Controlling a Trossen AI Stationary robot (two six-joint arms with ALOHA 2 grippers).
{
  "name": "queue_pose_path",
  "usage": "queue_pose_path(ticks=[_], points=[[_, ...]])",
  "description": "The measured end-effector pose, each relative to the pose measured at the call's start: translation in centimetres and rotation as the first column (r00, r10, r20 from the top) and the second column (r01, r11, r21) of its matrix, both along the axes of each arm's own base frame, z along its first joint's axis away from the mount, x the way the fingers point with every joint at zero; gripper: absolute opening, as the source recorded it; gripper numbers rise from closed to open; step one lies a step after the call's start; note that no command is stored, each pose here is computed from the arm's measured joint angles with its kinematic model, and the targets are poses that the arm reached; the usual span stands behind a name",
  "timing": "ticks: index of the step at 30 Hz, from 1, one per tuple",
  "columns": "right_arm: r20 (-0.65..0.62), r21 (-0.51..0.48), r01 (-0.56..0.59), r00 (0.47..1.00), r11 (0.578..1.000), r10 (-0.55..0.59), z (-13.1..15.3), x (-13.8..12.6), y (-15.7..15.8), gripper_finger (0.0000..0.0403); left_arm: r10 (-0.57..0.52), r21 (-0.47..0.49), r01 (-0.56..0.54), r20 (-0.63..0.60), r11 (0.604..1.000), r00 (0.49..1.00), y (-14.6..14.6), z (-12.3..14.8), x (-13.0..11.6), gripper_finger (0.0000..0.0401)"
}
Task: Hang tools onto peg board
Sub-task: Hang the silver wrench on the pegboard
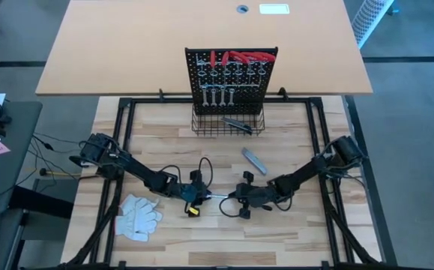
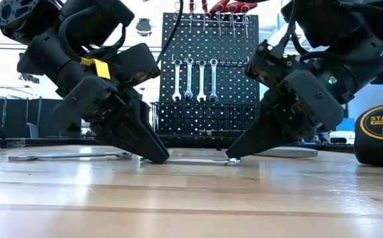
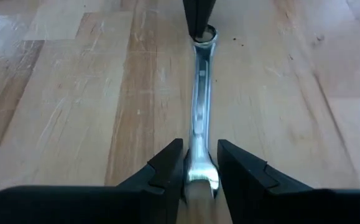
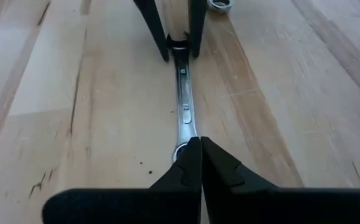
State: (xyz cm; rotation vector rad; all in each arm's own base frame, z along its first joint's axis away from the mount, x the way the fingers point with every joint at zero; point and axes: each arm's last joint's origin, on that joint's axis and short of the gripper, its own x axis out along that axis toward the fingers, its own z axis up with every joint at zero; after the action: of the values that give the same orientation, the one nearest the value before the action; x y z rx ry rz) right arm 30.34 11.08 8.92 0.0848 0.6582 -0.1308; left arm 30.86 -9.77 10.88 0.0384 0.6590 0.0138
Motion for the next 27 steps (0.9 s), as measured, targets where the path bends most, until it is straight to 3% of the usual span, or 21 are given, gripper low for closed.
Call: queue_pose_path(ticks=[10,16,20,27], points=[[-0.008,-0.001,0.0,1.0,1.0,0.0,-0.1,-0.1,0.0,0.0005,-0.042,0.0,0.042,0.087,0.999,0.995,-0.5,4.5,-1.2,0.0094],[-0.009,-0.001,-0.001,1.0,1.0,0.001,-0.1,-0.1,0.0,0.0005,-0.066,0.052,0.065,0.027,0.997,0.997,-0.5,3.2,-1.1,0.0112],[-0.008,0.0,-0.002,1.0,1.0,0.002,-0.1,-0.1,0.0,0.0005,0.011,-0.022,-0.011,-0.013,1.0,1.0,0.8,2.0,-0.5,0.015],[-0.007,0.002,-0.004,1.0,1.0,0.004,-0.1,-0.1,0.1,0.0006,0.002,-0.089,-0.006,-0.04,0.996,0.999,3.5,1.9,0.4,0.0212]])
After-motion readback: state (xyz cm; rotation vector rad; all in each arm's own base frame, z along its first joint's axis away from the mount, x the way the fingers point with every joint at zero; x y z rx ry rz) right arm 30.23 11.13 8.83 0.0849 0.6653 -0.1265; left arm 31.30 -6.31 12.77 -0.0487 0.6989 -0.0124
